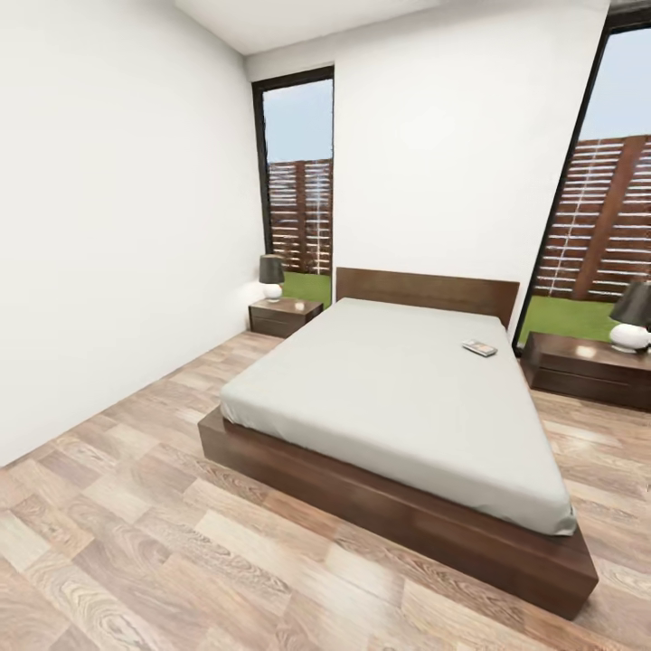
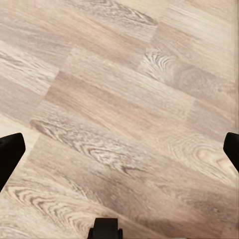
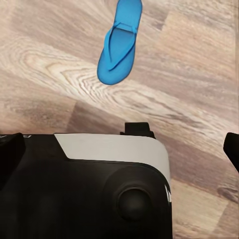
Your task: In the bedroom, move the book from the bed onto either nightstand, and place the two sandals side by side next to the bed.
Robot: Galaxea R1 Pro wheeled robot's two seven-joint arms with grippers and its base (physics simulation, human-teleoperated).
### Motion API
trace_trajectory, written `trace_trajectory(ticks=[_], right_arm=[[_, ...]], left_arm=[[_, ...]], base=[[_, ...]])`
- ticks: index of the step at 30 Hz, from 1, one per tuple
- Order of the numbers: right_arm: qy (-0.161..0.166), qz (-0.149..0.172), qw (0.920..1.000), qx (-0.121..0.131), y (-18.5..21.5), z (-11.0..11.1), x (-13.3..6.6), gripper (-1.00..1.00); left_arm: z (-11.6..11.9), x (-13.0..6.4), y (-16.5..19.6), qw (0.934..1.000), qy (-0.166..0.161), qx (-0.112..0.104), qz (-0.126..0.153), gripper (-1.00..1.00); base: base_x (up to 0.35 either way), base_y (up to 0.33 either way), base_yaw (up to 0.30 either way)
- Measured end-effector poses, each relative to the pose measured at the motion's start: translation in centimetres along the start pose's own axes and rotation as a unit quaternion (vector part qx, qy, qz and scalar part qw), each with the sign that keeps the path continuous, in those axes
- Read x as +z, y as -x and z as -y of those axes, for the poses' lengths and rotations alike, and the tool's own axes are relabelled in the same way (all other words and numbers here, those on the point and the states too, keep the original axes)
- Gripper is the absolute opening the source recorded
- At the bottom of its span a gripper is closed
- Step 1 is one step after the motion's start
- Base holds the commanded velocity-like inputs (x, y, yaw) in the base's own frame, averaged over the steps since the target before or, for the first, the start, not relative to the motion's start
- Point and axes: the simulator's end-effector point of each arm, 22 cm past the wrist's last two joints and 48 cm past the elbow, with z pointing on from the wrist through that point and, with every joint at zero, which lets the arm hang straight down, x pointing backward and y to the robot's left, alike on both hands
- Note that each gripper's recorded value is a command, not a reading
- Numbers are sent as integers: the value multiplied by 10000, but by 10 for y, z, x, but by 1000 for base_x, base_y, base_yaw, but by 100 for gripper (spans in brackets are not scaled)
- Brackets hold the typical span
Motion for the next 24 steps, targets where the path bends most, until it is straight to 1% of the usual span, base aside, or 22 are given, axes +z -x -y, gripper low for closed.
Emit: trace_trajectory(ticks=[10, 17, 24], right_arm=[[-2, -1, 10000, -1, 0, 0, 0, 100], [-1, -1, 10000, -1, 0, 0, 0, 100], [-2, -1, 10000, -1, 0, 0, 0, 100]], left_arm=[[0, 0, 0, 10000, 0, 0, 0, 100], [0, 0, 0, 10000, 1, 0, 0, 100], [0, 0, 0, 10000, 1, -1, 0, 100]], base=[[1, 1, -203], [0, 8, -32], [0, 73, -3]])
